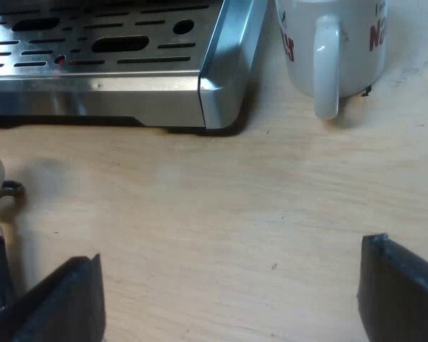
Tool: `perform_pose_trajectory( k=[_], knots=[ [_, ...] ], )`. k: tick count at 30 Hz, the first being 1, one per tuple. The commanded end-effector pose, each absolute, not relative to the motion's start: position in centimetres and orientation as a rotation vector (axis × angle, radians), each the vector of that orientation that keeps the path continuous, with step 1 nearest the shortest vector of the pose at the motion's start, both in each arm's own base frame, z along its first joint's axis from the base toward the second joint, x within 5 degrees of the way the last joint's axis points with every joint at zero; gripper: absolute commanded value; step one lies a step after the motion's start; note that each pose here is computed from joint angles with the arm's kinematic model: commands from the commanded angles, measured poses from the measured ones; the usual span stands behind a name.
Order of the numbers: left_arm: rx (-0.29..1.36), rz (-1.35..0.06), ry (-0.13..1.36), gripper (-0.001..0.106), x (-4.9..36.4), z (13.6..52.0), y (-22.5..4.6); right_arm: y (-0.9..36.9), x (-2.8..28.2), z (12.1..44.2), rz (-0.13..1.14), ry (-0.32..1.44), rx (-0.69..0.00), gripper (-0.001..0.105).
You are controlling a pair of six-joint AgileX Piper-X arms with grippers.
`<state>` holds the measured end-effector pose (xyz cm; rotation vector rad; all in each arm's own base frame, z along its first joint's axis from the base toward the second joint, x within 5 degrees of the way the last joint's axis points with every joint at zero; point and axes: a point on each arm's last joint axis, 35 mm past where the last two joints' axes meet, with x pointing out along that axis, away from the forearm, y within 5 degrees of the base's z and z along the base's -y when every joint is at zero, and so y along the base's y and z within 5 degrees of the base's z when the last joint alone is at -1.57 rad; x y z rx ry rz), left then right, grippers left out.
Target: Grind coffee beans and then tamp
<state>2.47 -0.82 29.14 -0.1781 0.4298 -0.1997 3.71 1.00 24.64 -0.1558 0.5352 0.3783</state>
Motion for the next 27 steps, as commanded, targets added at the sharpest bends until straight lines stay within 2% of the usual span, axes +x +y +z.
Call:
perform_pose_trajectory(
  k=[1, 27],
  knots=[
    [-0.181, -0.189, 0.437, 0.056, 2.69, 29.2, -0.78, 1.03, 3.78, 24.88, 0.388, 0.526, -0.155, 0.074],
    [-0.181, -0.189, 0.438, 0.056, 2.71, 29.17, -0.78, 0.99, 3.8, 24.87, 0.375, 0.529, -0.159, 0.074]
  ],
)
